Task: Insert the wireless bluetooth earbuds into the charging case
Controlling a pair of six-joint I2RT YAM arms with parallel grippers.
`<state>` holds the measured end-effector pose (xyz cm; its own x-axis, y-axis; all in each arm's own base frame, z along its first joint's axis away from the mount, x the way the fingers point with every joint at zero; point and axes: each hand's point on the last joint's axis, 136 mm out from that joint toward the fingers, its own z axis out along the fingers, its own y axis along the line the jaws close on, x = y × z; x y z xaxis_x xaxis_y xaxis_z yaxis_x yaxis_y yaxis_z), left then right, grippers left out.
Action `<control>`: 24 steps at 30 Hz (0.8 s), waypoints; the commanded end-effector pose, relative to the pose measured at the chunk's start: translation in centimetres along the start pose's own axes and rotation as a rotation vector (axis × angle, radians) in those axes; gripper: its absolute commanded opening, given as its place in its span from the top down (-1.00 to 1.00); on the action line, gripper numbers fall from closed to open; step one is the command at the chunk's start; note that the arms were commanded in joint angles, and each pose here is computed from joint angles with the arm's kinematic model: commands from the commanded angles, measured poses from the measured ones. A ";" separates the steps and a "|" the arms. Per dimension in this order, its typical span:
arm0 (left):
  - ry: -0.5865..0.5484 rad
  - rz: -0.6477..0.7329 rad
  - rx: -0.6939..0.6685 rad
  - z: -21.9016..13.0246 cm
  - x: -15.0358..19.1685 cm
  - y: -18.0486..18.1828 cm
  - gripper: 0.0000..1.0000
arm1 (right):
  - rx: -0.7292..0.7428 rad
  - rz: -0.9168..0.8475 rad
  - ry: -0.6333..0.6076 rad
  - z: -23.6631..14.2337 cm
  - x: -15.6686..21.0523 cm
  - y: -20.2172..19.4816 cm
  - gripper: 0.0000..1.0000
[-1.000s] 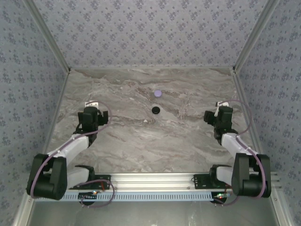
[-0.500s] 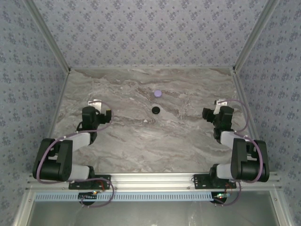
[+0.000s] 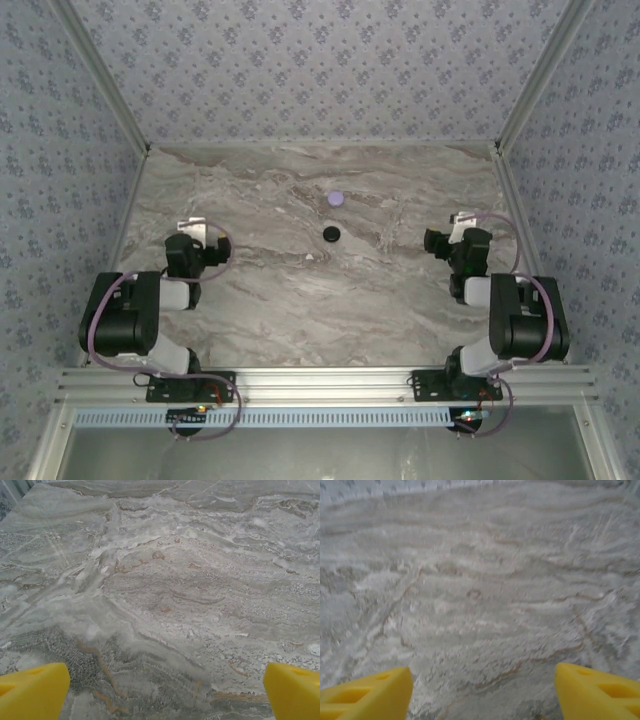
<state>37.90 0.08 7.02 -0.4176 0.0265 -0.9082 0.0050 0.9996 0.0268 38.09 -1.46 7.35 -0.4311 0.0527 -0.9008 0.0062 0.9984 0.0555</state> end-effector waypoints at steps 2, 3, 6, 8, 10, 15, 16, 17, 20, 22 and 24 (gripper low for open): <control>-0.035 -0.064 -0.046 0.9 -2.4 1.4 -0.99 | 0.037 -0.059 -0.019 0.5 -0.9 0.1 -0.99; -0.036 -0.063 -0.047 0.9 -2.4 1.4 -0.98 | 0.037 -0.058 -0.019 0.5 -0.9 0.1 -1.00; -0.033 -0.062 -0.047 0.9 -2.3 1.4 -0.99 | 0.038 -0.059 -0.020 0.5 -0.9 0.0 -1.00; -0.037 -0.063 -0.048 0.9 -2.5 1.4 -0.99 | 0.036 -0.057 -0.018 0.5 -0.8 0.1 -1.00; -0.035 -0.061 -0.048 0.9 -2.4 1.4 -0.98 | 0.035 -0.057 -0.019 0.5 -0.9 0.1 -1.00; -0.036 -0.062 -0.049 0.9 -2.4 1.5 -0.99 | 0.034 -0.057 -0.017 0.5 -0.8 0.1 -1.00; -0.036 -0.061 -0.048 0.9 -2.4 1.4 -0.99 | 0.037 -0.059 -0.018 0.5 -0.9 0.1 -0.99; -0.035 -0.060 -0.049 0.9 -2.4 1.4 -0.98 | 0.035 -0.058 -0.019 0.5 -0.9 0.1 -1.00; -0.034 -0.061 -0.048 0.9 -2.4 1.4 -0.99 | 0.035 -0.058 -0.018 0.5 -0.9 0.1 -1.00; -0.036 -0.061 -0.049 0.9 -2.5 1.4 -0.99 | 0.035 -0.058 -0.017 0.5 -0.8 0.1 -1.00; -0.034 -0.061 -0.050 0.9 -2.4 1.4 -0.99 | 0.034 -0.058 -0.020 0.5 -0.9 0.1 -1.00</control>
<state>39.30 1.23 8.36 -0.3964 -0.0194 -0.9179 -0.0512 0.9987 0.0010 38.07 -1.15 6.86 -0.4450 0.0127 -0.8954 0.0083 0.9999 0.0101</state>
